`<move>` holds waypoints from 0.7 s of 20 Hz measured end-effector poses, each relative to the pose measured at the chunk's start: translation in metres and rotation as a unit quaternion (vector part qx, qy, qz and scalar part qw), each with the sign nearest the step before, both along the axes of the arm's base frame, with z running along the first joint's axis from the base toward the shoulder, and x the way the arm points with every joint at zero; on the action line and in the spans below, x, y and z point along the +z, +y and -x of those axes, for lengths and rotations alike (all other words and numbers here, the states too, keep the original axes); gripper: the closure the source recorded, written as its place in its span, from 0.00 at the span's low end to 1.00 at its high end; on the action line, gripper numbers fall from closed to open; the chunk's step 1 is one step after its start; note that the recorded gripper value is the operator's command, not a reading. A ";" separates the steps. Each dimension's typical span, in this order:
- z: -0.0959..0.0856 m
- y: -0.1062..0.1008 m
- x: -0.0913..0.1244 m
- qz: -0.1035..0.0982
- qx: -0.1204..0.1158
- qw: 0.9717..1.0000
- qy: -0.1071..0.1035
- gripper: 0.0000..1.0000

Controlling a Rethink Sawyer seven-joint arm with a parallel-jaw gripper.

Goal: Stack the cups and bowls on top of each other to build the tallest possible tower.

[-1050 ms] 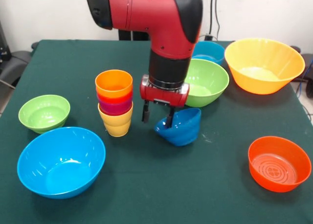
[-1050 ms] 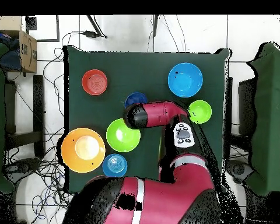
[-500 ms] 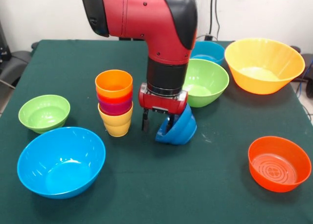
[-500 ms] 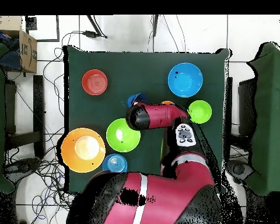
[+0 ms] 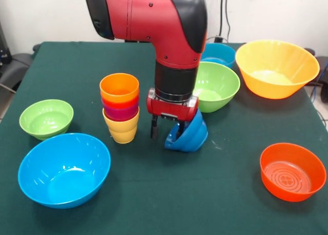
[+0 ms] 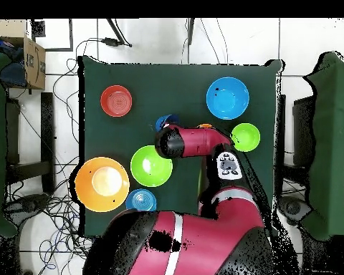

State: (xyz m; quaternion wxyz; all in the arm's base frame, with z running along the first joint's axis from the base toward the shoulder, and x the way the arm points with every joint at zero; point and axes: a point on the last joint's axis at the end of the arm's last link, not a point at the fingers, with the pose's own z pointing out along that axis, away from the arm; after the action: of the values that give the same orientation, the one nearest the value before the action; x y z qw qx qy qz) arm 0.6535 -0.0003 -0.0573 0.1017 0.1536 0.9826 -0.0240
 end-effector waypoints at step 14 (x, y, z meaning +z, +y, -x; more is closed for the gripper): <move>-0.018 0.007 0.018 -0.023 -0.027 0.999 -0.016 0.00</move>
State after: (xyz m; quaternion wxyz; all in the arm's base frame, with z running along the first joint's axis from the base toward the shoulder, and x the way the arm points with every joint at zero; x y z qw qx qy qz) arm 0.6716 0.0072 -0.0393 0.1128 0.1828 0.9767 -0.0018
